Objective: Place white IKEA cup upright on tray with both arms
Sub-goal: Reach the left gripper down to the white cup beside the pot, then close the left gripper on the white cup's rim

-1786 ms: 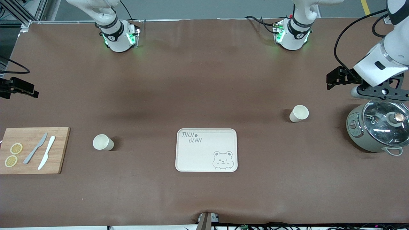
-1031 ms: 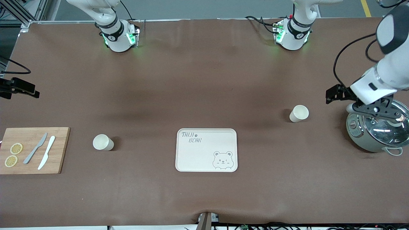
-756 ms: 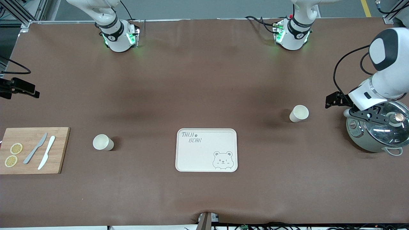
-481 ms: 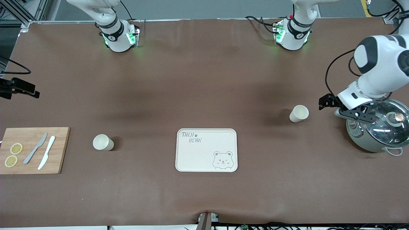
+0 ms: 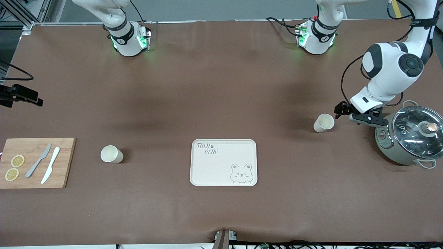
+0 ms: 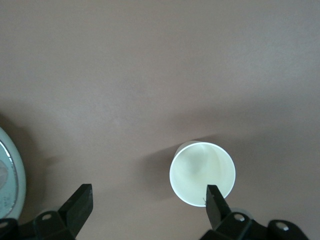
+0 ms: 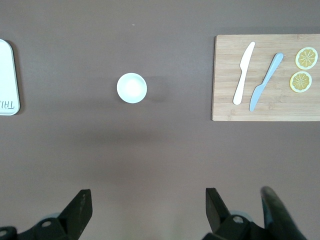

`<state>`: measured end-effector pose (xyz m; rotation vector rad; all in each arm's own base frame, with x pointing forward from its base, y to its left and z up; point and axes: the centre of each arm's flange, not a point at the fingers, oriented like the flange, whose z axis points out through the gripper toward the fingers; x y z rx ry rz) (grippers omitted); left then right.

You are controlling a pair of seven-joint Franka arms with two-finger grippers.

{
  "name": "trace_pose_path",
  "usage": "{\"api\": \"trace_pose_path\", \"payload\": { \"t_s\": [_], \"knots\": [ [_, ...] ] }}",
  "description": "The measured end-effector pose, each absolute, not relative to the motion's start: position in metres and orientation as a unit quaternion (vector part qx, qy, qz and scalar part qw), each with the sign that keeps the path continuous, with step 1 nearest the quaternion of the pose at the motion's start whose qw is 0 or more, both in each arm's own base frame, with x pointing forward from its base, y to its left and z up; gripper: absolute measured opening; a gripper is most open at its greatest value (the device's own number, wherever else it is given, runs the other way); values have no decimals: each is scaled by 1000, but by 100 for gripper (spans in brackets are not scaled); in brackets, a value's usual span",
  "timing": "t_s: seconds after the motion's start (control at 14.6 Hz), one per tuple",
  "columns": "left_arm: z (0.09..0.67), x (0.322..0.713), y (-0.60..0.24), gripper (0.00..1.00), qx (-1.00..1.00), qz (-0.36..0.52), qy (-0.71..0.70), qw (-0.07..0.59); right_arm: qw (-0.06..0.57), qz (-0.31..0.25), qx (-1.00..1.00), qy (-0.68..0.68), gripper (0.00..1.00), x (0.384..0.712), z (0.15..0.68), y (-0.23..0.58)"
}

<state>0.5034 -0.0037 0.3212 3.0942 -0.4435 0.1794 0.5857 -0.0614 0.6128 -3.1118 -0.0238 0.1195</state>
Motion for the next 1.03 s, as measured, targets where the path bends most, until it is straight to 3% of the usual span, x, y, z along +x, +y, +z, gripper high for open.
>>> {"api": "trace_pose_path", "payload": {
  "t_s": [1.03],
  "knots": [
    [231,489,-19,100,987,78,-137,7,14,43,-999,-8,100,585,611,-61]
  ]
}}
